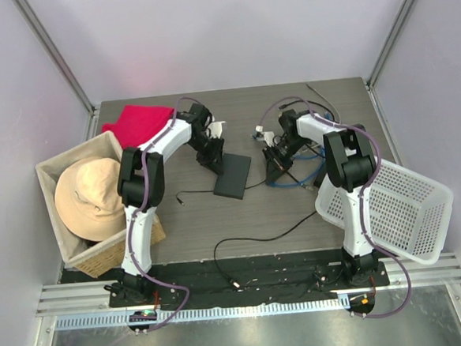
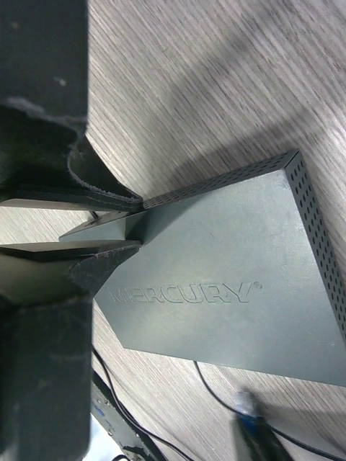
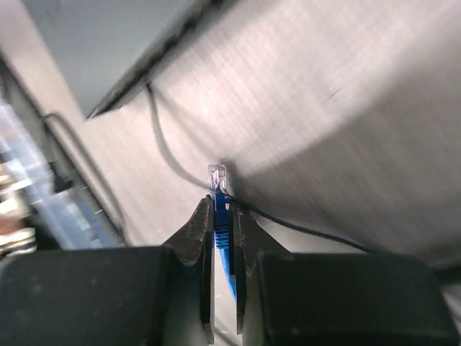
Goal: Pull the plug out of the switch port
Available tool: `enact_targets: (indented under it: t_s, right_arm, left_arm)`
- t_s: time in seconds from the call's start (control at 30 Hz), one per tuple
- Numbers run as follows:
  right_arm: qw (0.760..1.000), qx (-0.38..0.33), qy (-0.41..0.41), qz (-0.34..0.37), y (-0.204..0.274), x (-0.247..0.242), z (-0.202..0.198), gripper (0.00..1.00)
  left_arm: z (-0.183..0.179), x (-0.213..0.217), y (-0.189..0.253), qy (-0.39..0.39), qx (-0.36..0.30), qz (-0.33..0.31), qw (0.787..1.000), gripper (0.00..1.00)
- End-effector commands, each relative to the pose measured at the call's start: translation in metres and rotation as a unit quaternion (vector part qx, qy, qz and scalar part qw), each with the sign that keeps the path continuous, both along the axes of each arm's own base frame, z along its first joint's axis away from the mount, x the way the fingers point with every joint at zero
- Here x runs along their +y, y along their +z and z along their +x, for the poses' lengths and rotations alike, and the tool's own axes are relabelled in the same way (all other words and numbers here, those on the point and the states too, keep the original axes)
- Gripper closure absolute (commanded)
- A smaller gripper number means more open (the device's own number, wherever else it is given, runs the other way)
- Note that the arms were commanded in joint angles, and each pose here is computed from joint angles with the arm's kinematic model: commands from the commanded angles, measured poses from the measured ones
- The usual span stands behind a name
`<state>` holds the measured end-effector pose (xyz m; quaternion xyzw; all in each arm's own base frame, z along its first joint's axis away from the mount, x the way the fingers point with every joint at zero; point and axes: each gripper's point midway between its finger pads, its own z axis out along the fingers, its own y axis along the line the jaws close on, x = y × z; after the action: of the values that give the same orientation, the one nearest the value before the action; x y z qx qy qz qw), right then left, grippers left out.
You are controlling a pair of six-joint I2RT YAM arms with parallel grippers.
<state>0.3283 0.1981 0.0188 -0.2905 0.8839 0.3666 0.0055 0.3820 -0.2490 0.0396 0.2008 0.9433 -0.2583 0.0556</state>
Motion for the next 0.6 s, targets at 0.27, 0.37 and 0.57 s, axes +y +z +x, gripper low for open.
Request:
enact_targets:
  t_s: [0.27,0.37,0.57]
  right_arm:
    - [0.925,-0.355,-0.134,-0.031,0.138,0.007,0.204,0.41]
    - [0.886,-0.407,-0.216,-0.048,0.184,-0.009,0.241,0.30]
    - [0.777,-0.458,-0.418,-0.109,0.257,-0.060,0.283,0.16]
  left_arm:
    - [0.073,0.019,0.071,-0.014,-0.170,0.033,0.985,0.64]
    - [0.082,0.022,0.110,-0.018,-0.210,0.029,0.977,0.43]
    - [0.108,0.030,0.192,0.002,-0.311,0.020,0.950,0.23]
